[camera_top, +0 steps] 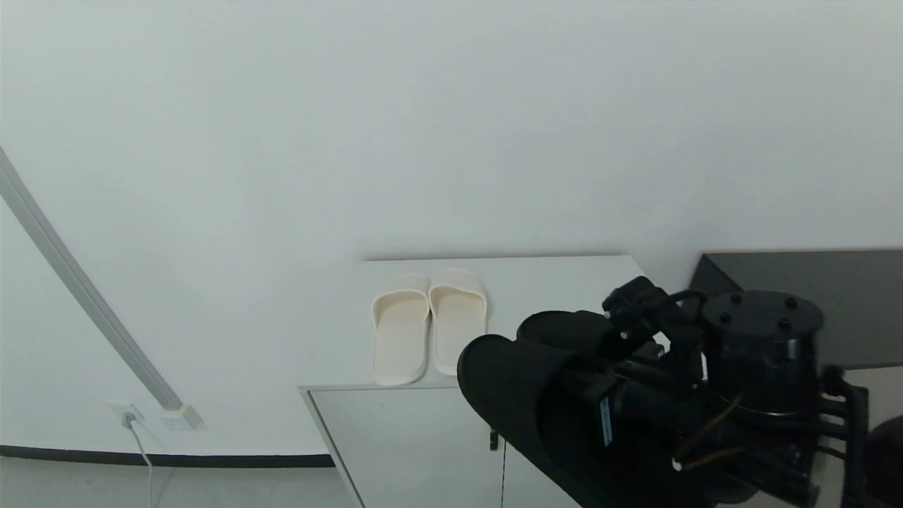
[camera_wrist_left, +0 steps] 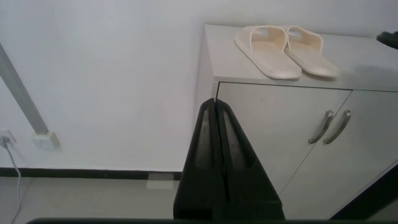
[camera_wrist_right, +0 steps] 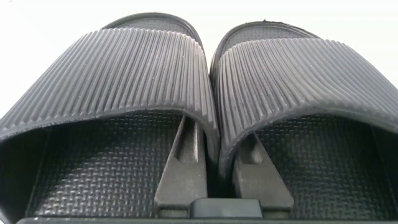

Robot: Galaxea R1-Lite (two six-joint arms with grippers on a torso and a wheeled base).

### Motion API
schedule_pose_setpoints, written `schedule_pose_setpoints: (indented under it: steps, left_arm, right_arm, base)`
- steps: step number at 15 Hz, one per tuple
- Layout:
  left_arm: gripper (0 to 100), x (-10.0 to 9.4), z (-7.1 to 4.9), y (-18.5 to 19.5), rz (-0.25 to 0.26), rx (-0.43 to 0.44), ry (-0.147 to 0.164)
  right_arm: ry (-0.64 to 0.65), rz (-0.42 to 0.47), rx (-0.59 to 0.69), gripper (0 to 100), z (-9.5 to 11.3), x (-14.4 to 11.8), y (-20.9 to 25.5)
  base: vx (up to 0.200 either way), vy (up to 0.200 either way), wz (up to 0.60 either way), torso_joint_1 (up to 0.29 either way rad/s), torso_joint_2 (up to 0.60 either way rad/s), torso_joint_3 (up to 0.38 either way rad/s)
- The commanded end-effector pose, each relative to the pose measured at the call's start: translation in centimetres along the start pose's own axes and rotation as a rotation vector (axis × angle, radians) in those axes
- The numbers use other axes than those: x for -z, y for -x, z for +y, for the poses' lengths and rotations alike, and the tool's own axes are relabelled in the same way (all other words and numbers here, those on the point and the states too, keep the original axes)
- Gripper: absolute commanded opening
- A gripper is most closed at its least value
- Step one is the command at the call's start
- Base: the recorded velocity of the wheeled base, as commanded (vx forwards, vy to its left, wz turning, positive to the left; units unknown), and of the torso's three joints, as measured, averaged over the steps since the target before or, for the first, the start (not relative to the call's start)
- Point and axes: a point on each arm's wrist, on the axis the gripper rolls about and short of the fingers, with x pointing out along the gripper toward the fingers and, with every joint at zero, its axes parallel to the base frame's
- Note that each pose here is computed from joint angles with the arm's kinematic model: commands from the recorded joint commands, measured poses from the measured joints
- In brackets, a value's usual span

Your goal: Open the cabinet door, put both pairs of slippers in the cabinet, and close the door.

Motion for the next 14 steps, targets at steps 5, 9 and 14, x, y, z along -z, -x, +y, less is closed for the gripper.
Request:
schedule_pose_setpoints:
  steps: [5, 9, 14]
  left_arm:
    - [0, 0.0, 0.0, 0.0, 0.000, 0.002, 0.000]
    - [0, 0.0, 0.0, 0.0, 0.000, 0.002, 0.000]
    - [0, 0.0, 0.0, 0.0, 0.000, 0.002, 0.000]
  right_arm:
    - [0.004, -0.017, -0.072, 0, 0.3, 0.4, 3.1]
    - [0.007, 0.003, -0.088, 0, 0.4, 0.9, 3.1]
    - [0.009, 0.016, -0.081, 0, 0.3, 1.2, 2.9]
  base:
    - [0.000, 0.000, 0.00, 0.000, 0.00, 0.000]
    - [-0.100, 0.000, 0.00, 0.002, 0.00, 0.001]
    - [-0.160, 0.000, 0.00, 0.000, 0.00, 0.004]
